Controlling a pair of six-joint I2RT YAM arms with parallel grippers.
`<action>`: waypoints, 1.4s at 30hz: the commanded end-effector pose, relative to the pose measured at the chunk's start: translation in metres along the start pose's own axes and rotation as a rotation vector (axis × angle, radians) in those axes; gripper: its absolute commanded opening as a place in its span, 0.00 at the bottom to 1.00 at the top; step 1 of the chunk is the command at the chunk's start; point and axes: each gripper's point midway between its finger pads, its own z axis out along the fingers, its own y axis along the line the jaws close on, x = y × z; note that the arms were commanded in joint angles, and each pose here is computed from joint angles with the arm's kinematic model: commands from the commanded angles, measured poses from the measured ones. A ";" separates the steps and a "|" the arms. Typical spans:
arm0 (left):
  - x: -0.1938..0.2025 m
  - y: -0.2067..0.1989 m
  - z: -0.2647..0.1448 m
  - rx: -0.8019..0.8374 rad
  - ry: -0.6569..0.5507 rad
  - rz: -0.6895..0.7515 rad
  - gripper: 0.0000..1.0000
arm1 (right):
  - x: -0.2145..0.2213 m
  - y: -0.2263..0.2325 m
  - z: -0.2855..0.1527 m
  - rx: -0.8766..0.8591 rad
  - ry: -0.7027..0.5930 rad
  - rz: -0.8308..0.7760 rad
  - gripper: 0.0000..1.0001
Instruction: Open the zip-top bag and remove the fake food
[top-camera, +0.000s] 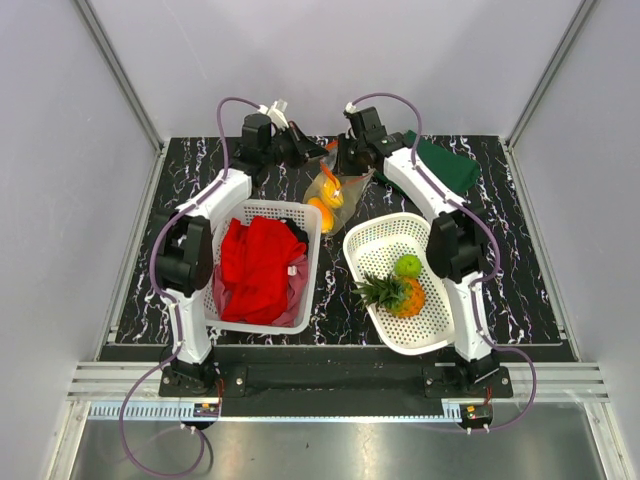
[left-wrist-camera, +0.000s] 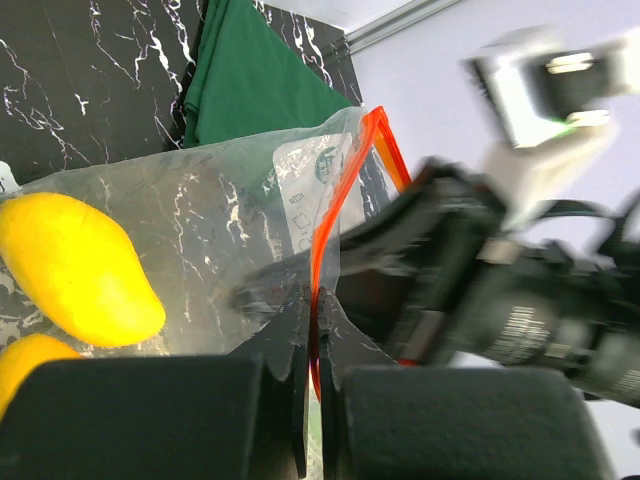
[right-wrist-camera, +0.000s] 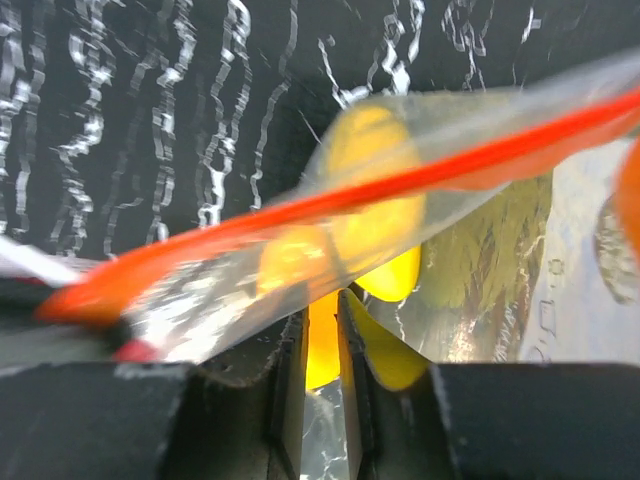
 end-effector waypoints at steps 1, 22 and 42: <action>-0.029 -0.018 0.000 0.048 -0.068 0.049 0.00 | 0.003 0.003 0.008 -0.011 -0.001 0.004 0.28; -0.018 0.011 0.016 0.031 -0.046 0.009 0.00 | 0.047 -0.006 0.093 -0.125 0.067 -0.010 0.80; -0.026 0.025 0.006 0.029 -0.068 -0.009 0.00 | 0.028 0.006 0.068 -0.143 0.034 -0.054 0.15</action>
